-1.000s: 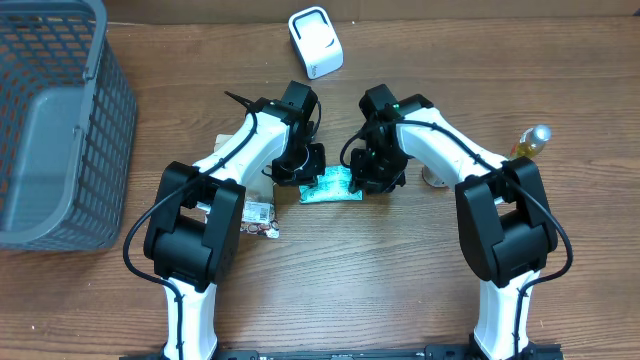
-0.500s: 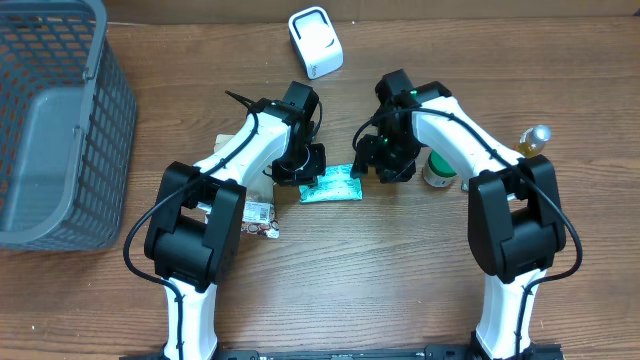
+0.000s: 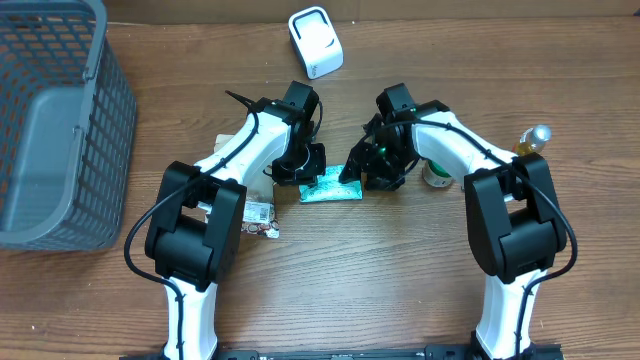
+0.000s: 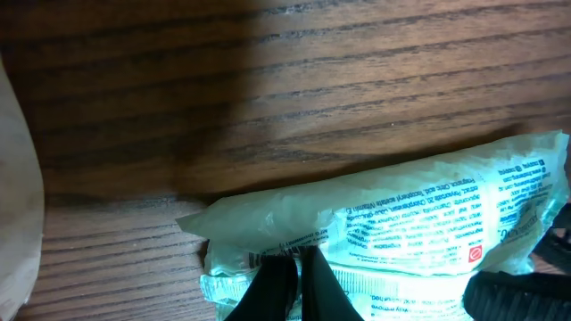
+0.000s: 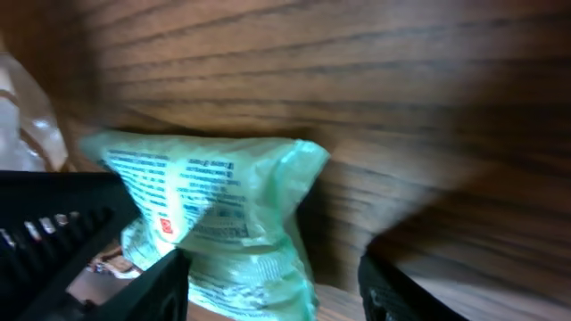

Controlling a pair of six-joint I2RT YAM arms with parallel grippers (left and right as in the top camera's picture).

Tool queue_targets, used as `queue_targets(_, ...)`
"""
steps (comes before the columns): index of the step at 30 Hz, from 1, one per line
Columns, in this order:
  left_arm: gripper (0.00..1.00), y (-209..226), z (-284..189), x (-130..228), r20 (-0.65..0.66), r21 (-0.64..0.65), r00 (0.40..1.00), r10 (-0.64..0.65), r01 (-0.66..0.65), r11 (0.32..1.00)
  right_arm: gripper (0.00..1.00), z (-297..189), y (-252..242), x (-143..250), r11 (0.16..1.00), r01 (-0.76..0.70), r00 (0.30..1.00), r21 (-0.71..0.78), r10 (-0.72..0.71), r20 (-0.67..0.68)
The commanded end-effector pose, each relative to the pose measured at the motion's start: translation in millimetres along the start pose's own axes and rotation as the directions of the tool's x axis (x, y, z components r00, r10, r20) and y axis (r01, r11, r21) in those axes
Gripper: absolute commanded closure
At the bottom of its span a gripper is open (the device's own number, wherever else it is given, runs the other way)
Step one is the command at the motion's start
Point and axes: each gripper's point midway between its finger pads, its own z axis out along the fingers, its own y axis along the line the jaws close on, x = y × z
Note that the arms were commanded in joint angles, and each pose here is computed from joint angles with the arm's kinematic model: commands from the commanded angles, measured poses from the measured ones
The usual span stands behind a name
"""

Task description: Scan the item barcode

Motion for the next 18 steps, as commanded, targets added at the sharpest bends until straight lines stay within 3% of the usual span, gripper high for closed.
queue_targets(1,0.96,38.6,47.2,10.6,-0.058,-0.169,0.998,-0.034,0.024,0.985,0.44,11.0,2.2,7.7,0.998,-0.028,0.999,-0.052,0.027,-0.025)
queue_targets(8,0.96,38.7,47.2,10.7,-0.058,-0.169,0.998,-0.034,0.023,0.985,0.53,24.5,26.3,11.3,0.961,0.026,0.999,-0.276,-0.033,-0.02)
queue_targets(18,0.96,38.6,47.2,10.6,-0.058,-0.169,0.998,-0.034,0.023,0.985,0.67,23.9,23.6,9.5,0.962,0.032,0.999,-0.27,-0.036,-0.011)
